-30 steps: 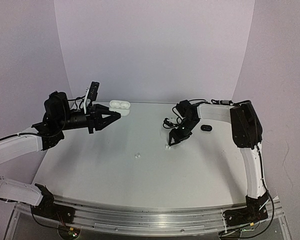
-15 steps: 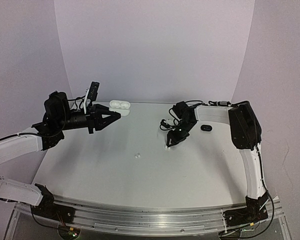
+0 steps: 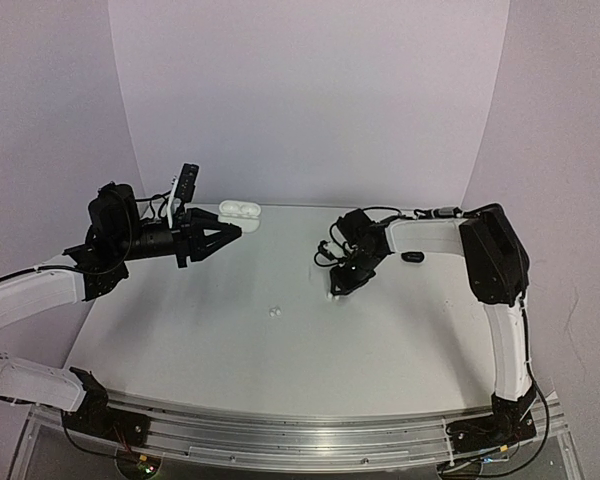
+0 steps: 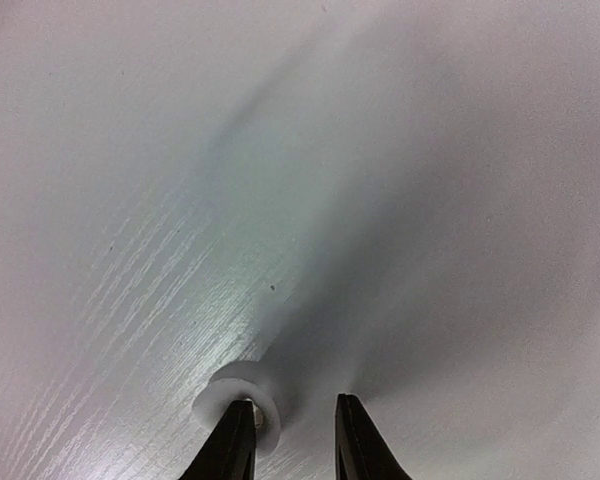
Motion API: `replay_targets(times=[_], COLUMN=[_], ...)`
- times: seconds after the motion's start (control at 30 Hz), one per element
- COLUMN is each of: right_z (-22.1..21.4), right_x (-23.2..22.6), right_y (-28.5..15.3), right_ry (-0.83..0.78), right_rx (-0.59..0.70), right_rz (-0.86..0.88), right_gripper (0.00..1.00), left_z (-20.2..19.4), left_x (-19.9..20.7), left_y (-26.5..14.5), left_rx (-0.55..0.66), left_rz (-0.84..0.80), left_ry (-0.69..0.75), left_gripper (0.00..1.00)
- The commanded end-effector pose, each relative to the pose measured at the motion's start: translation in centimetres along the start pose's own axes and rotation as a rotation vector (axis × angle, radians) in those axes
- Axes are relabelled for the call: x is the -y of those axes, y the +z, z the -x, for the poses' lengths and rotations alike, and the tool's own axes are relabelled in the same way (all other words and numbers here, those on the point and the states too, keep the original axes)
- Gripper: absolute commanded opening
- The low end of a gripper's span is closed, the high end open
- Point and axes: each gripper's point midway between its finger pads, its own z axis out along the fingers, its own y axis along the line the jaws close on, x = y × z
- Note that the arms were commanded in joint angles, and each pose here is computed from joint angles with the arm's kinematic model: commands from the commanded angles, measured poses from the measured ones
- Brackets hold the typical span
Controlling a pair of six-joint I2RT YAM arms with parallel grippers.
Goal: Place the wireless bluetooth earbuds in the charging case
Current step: Move the right earbud to the center of the board.
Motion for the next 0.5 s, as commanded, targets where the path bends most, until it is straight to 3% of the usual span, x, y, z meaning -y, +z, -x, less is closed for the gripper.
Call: replay_targets(times=[0.0,0.47], right_z=[-3.1,-5.6], right_x=[-2.9,-4.7], right_y=[0.7,0.8], right_ry=[0.026,0.143], right_rx=[-0.086,-0.112], right_rz=[0.013,-0.068], right_gripper=[0.27,0.26], left_z=[0.5,0.4], left_x=[0.5,0.5], left_y=[-0.1,-0.2], left_rx=[0.018,0.021], left_rz=[-0.018,-0.016], left_ry=[0.038,0.048], left_gripper=[0.00,0.00])
